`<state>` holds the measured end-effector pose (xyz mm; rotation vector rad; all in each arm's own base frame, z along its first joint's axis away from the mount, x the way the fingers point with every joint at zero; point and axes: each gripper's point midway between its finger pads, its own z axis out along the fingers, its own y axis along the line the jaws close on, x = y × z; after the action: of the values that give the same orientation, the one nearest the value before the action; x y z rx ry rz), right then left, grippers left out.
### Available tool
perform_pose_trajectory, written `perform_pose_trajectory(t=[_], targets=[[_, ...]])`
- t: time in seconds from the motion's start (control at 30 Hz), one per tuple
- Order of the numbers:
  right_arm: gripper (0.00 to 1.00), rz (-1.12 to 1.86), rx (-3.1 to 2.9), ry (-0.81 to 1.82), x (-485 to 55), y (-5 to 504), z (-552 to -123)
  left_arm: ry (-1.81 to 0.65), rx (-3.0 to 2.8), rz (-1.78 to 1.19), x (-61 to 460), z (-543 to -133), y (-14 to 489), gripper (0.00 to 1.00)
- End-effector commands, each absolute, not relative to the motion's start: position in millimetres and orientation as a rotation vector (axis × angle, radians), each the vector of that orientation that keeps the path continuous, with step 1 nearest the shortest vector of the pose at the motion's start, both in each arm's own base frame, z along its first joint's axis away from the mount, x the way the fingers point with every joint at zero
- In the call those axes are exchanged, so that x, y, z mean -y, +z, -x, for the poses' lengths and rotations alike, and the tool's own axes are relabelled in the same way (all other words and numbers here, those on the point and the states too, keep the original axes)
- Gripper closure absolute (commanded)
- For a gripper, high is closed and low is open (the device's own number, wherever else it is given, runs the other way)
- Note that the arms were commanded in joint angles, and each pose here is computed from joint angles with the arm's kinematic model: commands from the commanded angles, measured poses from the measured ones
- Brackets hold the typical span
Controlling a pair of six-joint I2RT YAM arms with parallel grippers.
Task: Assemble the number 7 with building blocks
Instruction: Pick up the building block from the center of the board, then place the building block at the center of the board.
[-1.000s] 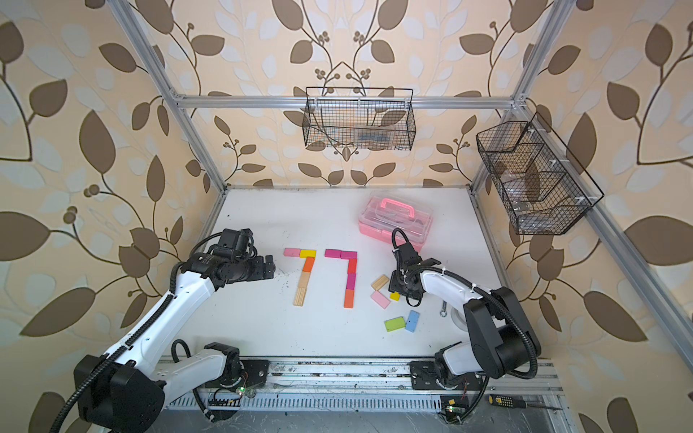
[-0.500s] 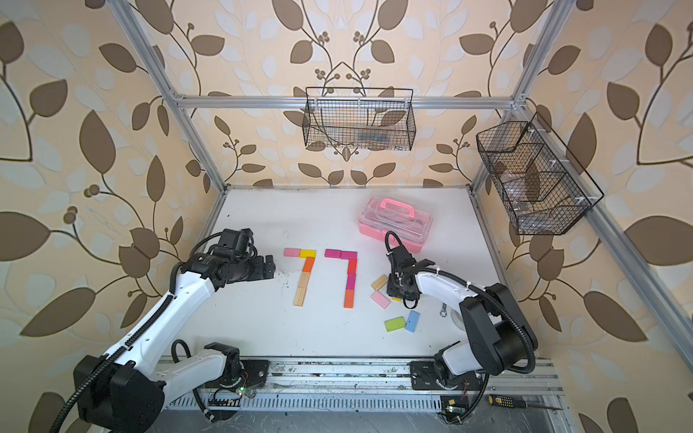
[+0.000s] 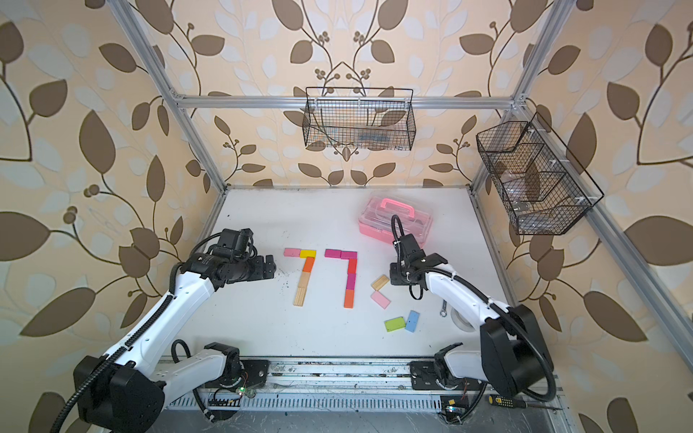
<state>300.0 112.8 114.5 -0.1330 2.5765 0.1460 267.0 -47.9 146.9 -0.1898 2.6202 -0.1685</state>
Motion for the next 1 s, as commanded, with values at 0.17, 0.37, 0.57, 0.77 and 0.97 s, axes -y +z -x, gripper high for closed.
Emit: perform_pose_trajectory(t=[0.17, 0.37, 0.57, 0.77, 0.97], targets=[[0.96, 1.180, -2.133, 0.108, -190.1, 174.4, -311.9, -0.176, -2.573, 0.184, 45.1, -267.5, 155.2, 0.01], [0.95, 1.731, -2.140, -0.008, -192.0, 138.2, -317.4, -0.169, -2.565, 0.185, 43.8, -267.3, 156.8, 0.01], [0.99, 1.868, -2.201, -0.163, -174.8, 95.7, -350.6, -0.170, -2.559, 0.186, 43.5, -267.6, 157.8, 0.01], [0.99, 1.934, -2.105, -0.257, -179.6, 76.3, -374.7, -0.168, -2.566, 0.182, 43.8, -267.7, 156.1, 0.01], [0.97, 1.958, -2.113, -0.226, -184.2, 58.3, -384.4, -0.166, -2.571, 0.180, 44.1, -268.6, 154.8, 0.01]])
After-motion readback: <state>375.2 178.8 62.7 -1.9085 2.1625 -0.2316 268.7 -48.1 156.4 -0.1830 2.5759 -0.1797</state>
